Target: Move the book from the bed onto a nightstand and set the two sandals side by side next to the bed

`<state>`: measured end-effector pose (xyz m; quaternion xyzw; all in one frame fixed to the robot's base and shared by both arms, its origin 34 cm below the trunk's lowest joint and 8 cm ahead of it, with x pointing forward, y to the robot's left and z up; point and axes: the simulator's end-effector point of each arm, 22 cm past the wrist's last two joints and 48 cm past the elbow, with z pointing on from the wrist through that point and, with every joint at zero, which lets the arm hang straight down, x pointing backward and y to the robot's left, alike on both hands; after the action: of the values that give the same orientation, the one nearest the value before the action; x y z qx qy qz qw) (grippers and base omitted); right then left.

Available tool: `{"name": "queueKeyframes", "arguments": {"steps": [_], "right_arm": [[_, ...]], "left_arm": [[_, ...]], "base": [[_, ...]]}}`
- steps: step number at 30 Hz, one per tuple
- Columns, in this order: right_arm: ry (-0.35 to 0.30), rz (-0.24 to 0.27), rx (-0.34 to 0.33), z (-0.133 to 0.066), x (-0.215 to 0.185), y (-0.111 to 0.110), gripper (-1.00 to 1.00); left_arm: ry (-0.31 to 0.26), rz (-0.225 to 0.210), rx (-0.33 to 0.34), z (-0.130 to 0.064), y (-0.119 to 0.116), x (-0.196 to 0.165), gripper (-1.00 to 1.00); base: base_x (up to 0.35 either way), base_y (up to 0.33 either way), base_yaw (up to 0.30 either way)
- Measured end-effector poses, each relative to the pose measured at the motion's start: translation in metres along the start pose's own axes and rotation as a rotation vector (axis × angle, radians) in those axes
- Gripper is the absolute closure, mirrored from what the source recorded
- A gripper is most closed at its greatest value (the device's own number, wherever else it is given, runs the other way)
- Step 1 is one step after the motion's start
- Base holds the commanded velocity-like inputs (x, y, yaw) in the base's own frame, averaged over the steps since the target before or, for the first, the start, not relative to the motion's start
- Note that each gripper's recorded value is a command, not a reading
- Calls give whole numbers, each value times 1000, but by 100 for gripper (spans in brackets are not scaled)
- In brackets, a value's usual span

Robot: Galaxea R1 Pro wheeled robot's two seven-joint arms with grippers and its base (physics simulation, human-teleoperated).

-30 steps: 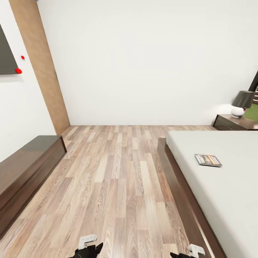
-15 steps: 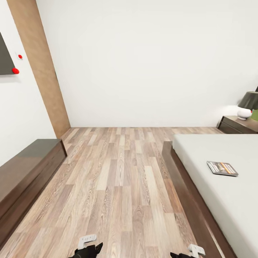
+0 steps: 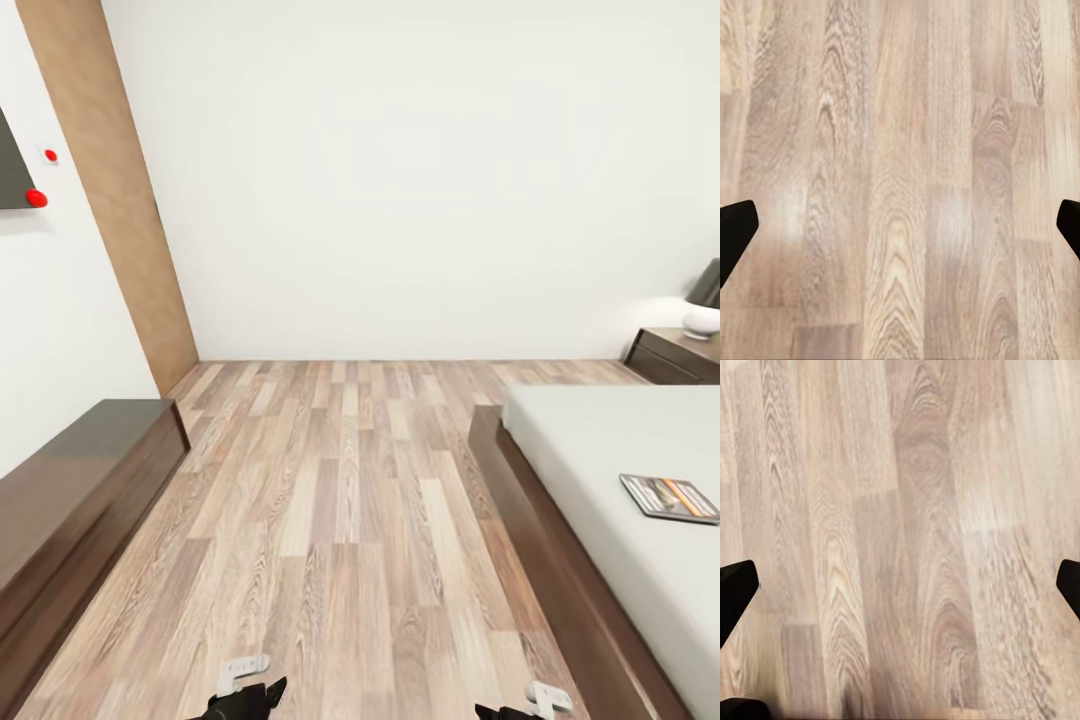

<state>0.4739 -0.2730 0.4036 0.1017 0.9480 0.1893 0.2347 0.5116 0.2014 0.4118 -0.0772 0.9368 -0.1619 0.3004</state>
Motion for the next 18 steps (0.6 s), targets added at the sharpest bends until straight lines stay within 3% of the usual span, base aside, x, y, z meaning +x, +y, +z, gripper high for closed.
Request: {"name": "queueKeyframes", "arguments": {"steps": [7, 18], "right_arm": [[0, 0, 0, 0, 0, 0, -100], [0, 0, 0, 0, 0, 0, -100]], "left_arm": [[0, 0, 0, 0, 0, 0, -100], [0, 0, -1, 0, 0, 0, -100]], "base": [[295, 103, 0], [322, 11, 0]]}}
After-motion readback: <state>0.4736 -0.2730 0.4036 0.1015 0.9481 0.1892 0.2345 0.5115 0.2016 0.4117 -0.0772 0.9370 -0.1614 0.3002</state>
